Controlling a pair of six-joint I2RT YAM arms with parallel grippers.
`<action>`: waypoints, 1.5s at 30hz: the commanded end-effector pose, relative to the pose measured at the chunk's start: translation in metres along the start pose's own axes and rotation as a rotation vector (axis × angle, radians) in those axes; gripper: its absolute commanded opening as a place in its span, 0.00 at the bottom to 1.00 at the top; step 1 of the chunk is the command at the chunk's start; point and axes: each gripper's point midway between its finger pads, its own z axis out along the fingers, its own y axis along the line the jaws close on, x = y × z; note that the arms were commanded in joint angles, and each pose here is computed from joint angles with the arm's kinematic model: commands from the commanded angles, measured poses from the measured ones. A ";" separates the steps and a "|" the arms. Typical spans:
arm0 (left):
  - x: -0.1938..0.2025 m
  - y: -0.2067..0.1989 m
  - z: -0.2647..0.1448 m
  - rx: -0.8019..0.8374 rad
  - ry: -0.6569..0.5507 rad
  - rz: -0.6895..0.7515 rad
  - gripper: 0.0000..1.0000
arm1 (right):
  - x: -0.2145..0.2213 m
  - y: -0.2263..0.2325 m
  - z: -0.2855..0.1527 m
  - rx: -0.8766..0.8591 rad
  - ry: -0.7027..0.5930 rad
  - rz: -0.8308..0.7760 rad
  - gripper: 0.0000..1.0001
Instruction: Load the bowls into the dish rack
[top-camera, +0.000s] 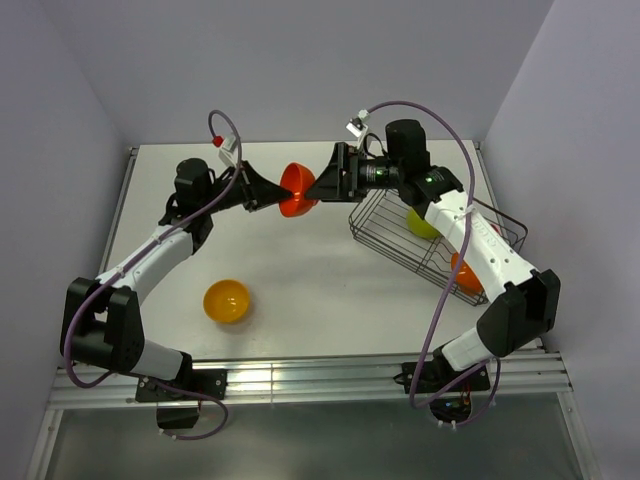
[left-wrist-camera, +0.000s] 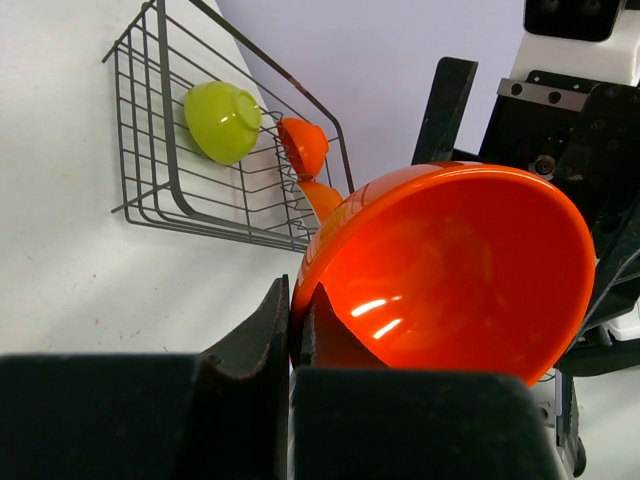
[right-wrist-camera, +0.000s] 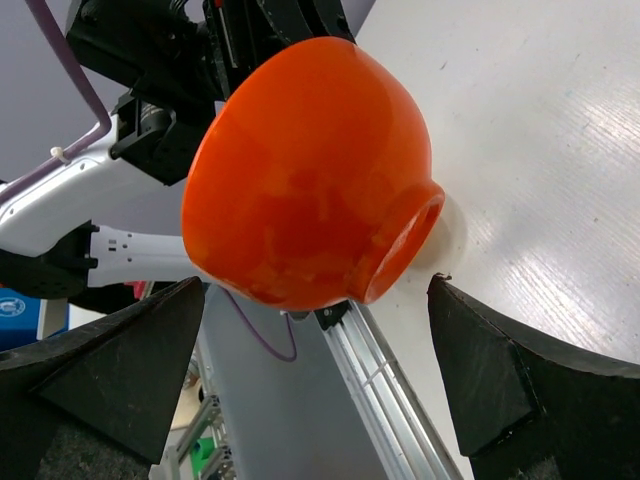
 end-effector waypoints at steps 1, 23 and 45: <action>-0.008 -0.019 0.001 0.047 -0.022 0.082 0.00 | -0.015 0.020 0.000 -0.027 -0.032 -0.065 1.00; -0.001 -0.014 0.009 0.023 0.002 0.100 0.00 | -0.006 0.013 0.009 -0.031 0.008 -0.047 0.73; -0.016 -0.014 0.008 -0.073 -0.069 0.179 0.00 | 0.004 -0.006 0.019 0.001 0.033 0.079 0.77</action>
